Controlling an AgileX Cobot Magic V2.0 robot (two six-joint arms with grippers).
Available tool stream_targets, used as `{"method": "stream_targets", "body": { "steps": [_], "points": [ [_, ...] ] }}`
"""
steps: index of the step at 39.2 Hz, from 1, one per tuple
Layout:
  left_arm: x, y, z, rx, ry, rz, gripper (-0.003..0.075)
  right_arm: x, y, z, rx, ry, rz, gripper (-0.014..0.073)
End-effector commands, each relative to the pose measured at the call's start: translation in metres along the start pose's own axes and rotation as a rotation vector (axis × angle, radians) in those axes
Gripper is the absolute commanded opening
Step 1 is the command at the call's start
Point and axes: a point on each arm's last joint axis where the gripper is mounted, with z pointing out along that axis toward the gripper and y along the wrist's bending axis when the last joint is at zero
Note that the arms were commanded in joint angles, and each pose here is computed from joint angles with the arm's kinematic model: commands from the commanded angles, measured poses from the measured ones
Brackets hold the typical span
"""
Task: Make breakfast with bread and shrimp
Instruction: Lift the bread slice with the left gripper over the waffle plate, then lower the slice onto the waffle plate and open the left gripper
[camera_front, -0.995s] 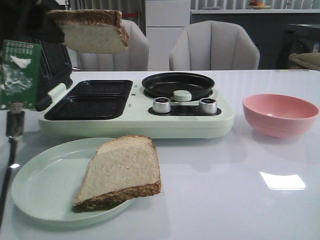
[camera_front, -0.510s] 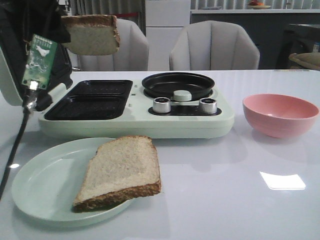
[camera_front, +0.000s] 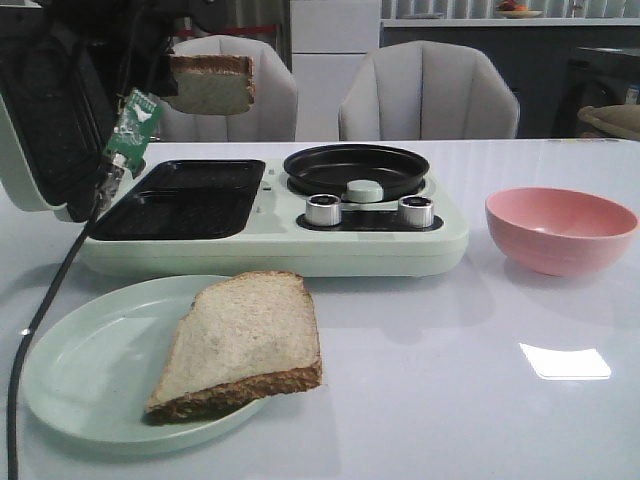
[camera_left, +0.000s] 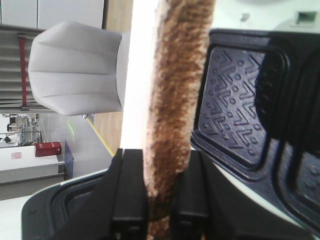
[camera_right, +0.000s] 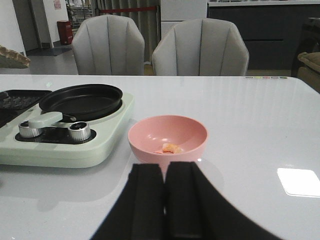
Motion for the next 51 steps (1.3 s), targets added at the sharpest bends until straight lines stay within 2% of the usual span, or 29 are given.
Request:
{"method": "stream_targets", "body": {
  "steps": [1, 6, 21, 29, 51],
  "points": [
    [-0.001, 0.031, 0.000, -0.084, -0.023, -0.021, 0.0117, -0.014, 0.001, -0.003, -0.003, -0.113, -0.024, 0.0140],
    [0.006, 0.028, 0.021, -0.074, 0.002, -0.026, 0.0117, -0.014, 0.001, -0.003, -0.003, -0.113, -0.024, 0.0140],
    [0.011, -0.012, 0.057, 0.038, 0.023, -0.032, 0.0117, -0.014, 0.001, -0.003, -0.003, -0.113, -0.024, 0.0140],
    [0.010, -0.023, 0.062, 0.077, -0.011, -0.033, 0.0117, -0.014, 0.001, -0.003, -0.003, -0.113, -0.024, 0.0140],
    [0.019, -0.045, 0.060, 0.149, 0.026, -0.093, 0.0126, -0.014, 0.001, -0.003, -0.003, -0.113, -0.024, 0.0140]
  ]
}}
